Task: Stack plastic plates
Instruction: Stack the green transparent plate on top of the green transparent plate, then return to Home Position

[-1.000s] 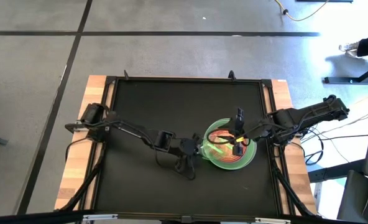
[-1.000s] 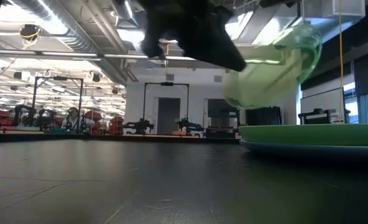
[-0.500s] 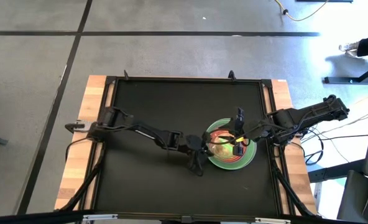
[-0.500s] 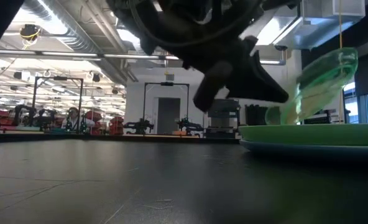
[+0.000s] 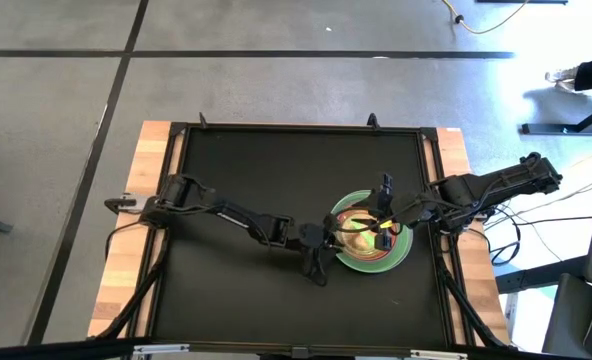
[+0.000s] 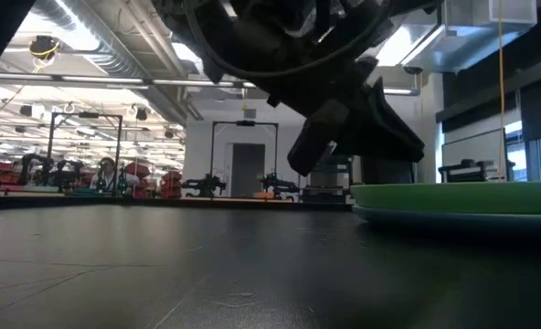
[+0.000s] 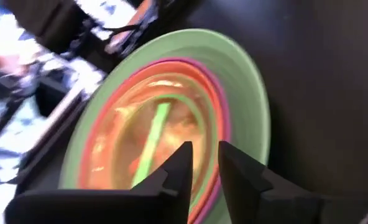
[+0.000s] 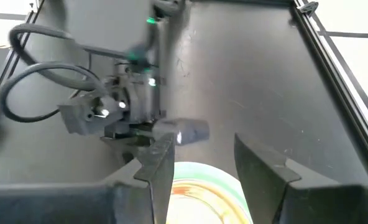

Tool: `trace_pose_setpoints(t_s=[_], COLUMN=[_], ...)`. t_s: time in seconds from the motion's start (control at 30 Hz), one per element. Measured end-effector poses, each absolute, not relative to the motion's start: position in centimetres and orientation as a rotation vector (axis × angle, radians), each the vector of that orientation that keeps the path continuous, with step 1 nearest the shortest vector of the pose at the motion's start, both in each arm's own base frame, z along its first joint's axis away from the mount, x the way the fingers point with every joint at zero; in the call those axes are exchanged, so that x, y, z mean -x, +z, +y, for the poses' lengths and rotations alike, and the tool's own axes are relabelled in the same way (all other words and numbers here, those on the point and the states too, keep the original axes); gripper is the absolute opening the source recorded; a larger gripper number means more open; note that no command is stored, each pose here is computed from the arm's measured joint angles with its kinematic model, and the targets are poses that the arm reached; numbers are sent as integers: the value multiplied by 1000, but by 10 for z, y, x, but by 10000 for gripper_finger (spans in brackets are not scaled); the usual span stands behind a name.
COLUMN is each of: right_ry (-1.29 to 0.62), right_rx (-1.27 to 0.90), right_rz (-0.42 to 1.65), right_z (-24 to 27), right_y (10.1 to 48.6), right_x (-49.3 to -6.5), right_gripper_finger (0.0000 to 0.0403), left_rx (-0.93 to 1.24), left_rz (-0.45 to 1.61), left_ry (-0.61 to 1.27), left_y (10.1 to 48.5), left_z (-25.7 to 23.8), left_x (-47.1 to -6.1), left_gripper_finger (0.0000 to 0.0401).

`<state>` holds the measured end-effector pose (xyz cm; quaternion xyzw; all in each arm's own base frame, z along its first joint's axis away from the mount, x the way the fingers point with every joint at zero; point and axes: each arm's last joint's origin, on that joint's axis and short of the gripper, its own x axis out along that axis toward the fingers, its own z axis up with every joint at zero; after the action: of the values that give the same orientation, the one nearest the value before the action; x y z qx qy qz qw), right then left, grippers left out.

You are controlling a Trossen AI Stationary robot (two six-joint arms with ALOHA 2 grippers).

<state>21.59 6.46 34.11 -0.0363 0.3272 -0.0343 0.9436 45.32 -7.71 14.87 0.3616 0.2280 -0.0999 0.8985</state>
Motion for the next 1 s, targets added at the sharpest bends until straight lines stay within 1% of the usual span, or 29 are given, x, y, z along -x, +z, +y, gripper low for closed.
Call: trace_pose_setpoints(t_s=[0.13,0.2,0.33,0.47,0.6,0.7,0.87,1.0], right_ry=[-80,-94,-138,-167,-162,-162,-179,-202], right_rx=[79,85,120,134,127,126,96,77], right_rz=[667,667,701,702,636,583,500,453], right_z=[64,64,62,60,57,53,43,32], right_y=[341,338,322,306,296,290,277,264], right_x=[-216,-216,-215,-210,-203,-194,-177,-165], right_gripper_finger=[159,159,159,159,159,159,159,159], left_rx=[-822,-836,-753,-586,-439,-374,-249,-187], left_rz=[516,535,607,660,635,576,395,337], left_ry=[-43,0,-45,-121,-149,-88,8,52], left_y=[161,172,191,204,208,209,216,217], left_z=[-97,-107,-114,-98,-74,-56,-33,-21], left_x=[-445,-437,-419,-395,-364,-338,-295,-260], left_gripper_finger=[79,80,80,80,80,80,80,80])
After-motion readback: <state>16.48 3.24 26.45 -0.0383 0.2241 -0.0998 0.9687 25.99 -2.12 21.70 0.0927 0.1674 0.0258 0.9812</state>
